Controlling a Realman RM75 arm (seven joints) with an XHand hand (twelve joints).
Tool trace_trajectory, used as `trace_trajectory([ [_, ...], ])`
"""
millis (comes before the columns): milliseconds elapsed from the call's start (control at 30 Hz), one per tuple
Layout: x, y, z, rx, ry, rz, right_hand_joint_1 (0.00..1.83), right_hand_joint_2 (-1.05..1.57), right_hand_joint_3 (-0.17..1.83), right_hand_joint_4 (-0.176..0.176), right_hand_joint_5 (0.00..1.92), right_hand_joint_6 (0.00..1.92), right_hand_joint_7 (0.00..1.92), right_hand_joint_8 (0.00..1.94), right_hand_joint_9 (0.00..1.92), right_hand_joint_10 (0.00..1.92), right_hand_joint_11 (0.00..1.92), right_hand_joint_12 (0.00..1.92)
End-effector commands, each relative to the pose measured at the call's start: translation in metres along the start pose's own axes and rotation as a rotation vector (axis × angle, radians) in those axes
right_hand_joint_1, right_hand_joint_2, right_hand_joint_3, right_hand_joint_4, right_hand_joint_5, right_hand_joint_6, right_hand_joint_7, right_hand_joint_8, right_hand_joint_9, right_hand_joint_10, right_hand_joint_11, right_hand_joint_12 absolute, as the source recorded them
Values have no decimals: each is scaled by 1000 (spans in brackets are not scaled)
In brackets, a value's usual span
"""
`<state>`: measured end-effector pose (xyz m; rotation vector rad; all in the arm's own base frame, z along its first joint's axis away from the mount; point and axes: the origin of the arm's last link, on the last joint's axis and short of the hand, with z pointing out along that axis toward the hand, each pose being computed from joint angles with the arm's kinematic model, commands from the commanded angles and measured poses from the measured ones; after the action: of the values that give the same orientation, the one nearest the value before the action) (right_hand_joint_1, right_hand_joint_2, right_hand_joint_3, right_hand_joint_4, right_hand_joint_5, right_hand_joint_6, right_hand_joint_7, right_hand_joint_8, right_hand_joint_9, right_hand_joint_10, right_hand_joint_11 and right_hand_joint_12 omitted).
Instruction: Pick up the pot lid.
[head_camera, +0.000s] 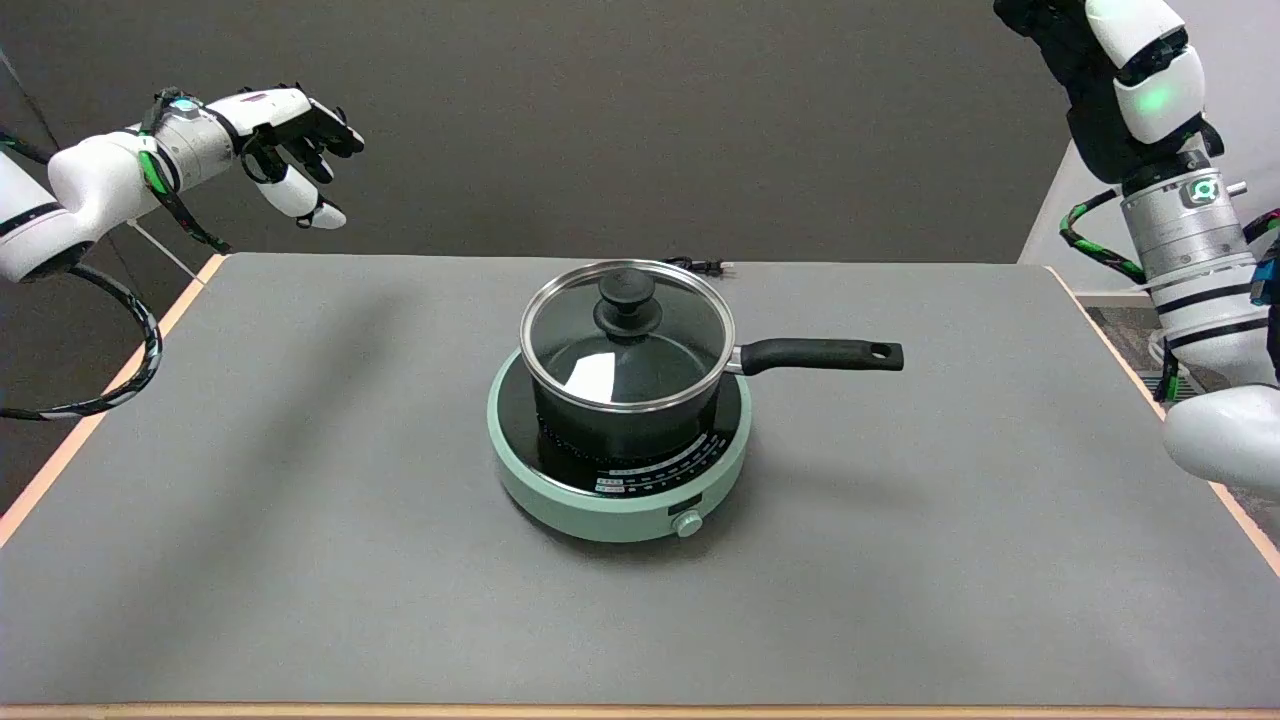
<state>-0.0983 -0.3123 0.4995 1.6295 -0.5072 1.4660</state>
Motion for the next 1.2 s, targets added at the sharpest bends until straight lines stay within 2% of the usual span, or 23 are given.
trace_trajectory([
  [33, -4, -7, -1, 38, 10, 36, 284, 758, 750, -106, 478, 201, 553, 192, 431, 335, 180, 548],
  [467, -20, -21, 11, 51, -31, 75, 361, 703, 767, -104, 474, 194, 566, 200, 452, 375, 180, 564],
  [567, -18, -34, 21, 96, -46, -1, 411, 682, 776, -101, 481, 196, 582, 209, 463, 394, 185, 573],
  [733, -27, -52, 42, 91, -135, -162, 530, 646, 801, -71, 544, 238, 627, 219, 515, 451, 205, 626],
  [800, -38, -58, 50, 84, -179, -176, 540, 676, 748, -56, 547, 264, 625, 243, 545, 432, 235, 638],
  [900, -60, -65, 62, 93, -252, -242, 603, 666, 777, -24, 582, 280, 661, 242, 602, 439, 315, 762],
  [1000, -80, -77, 75, 162, -302, -321, 653, 636, 848, 3, 607, 301, 703, 222, 631, 472, 372, 851],
  [1100, -104, -92, 82, 252, -383, -411, 675, 663, 805, 26, 637, 332, 714, 261, 671, 478, 416, 940],
  [1200, -125, -105, 84, 314, -448, -489, 694, 653, 814, 30, 640, 334, 718, 261, 676, 482, 429, 982],
])
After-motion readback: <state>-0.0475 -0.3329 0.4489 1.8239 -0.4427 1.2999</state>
